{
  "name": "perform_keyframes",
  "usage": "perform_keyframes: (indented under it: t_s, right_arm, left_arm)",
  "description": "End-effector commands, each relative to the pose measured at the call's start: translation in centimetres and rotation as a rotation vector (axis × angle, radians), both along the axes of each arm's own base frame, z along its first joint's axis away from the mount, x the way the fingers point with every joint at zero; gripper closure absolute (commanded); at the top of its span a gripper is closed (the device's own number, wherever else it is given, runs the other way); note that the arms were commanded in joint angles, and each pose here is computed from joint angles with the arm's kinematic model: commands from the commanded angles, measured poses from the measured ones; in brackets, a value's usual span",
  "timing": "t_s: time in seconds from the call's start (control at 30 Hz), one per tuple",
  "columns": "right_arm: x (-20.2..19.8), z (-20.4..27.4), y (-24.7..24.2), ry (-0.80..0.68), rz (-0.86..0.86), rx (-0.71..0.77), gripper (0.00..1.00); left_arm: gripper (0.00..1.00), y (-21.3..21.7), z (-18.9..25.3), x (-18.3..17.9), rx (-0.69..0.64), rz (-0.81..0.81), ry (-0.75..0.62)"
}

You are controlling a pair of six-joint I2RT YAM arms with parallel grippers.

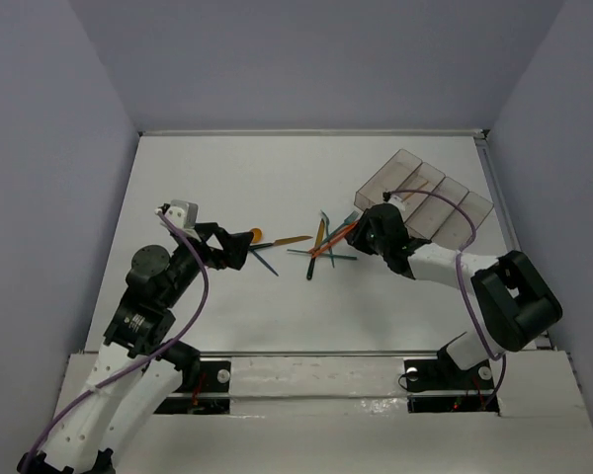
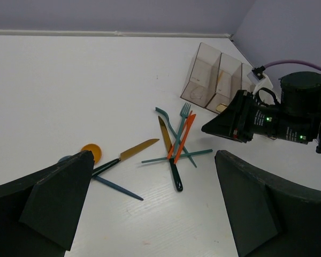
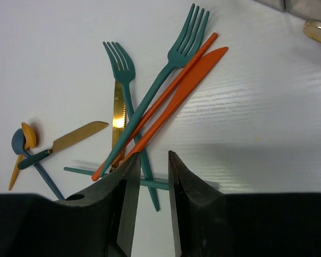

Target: Sort the eating utensils into containers

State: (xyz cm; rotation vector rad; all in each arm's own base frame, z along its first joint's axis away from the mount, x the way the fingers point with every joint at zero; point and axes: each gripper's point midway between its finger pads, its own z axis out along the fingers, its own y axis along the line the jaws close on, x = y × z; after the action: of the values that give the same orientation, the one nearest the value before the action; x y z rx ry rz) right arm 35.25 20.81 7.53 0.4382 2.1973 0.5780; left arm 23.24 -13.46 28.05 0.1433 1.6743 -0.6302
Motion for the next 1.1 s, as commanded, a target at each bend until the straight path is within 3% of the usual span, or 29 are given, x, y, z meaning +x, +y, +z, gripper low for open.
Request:
perform_keyframes:
  t_s: [0.0, 0.2, 0.43, 1.07]
  right_arm:
    - [2.0, 2.2, 2.1, -0.088, -0.018, 0.105, 0.77]
    - [2.8, 0.7, 3.2, -0.056, 0.009, 0.01, 0.78]
    - [4.5, -1.4, 2.6, 0.009, -0.012, -0.173, 0.69]
    - [6.4, -4.1, 2.9, 0.088, -0.019, -0.28, 0.68]
  left_arm:
    - [0.01, 0.2, 3.4, -0.3, -0.037, -0.003, -0.088]
    - [0.01, 0.3, 3.4, -0.3, -0.037, 0.0, -0.088]
    - [0.01, 0.3, 3.2, -0.2, -0.036, -0.005, -0.082]
    - [0.01, 0.2, 3.4, -0.3, -0.04, -0.012, -0.088]
